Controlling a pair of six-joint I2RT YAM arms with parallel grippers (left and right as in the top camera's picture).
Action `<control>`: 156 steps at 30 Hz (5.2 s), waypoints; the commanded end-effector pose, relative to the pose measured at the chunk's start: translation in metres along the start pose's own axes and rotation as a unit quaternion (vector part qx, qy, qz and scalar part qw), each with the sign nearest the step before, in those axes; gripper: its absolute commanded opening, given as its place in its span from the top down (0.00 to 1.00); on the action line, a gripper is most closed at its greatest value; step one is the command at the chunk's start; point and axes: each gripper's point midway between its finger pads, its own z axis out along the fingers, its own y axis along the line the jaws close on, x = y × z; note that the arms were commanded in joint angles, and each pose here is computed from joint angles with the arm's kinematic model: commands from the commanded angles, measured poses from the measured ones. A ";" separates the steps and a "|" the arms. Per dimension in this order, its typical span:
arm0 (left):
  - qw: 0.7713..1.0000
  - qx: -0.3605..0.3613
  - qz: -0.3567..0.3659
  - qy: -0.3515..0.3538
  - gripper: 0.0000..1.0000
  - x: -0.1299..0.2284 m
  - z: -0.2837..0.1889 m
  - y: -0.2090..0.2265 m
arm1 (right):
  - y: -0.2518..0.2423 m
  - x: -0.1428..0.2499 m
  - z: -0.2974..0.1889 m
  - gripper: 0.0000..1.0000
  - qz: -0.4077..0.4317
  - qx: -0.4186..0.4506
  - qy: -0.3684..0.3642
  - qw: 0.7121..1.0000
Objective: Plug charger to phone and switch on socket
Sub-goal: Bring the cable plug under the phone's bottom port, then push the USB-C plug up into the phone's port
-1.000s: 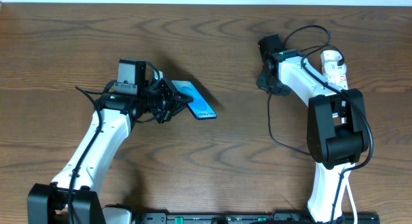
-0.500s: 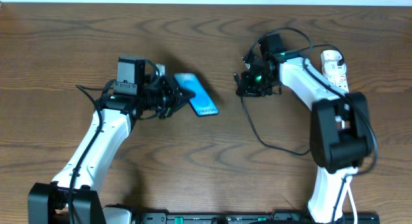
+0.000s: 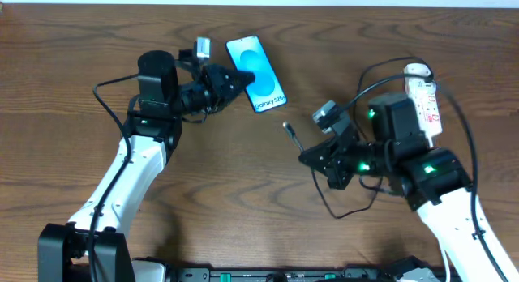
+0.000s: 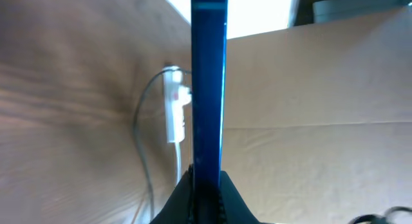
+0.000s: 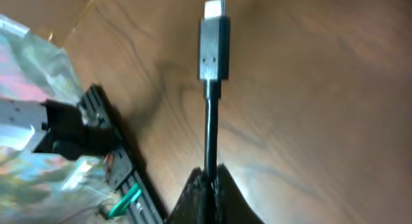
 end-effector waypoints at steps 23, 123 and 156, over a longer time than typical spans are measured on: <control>0.998 0.043 -0.037 0.026 0.93 0.002 -0.002 -0.028 | 0.014 -0.032 0.024 0.99 0.103 -0.062 -0.084 0.989; 0.975 0.105 0.150 0.127 0.93 0.052 0.003 -0.047 | -0.013 -0.076 0.049 0.99 -0.038 0.137 -0.162 0.977; 0.986 0.045 0.160 0.022 0.93 0.019 0.018 -0.034 | -0.016 -0.032 0.033 0.34 0.061 0.138 -0.097 0.984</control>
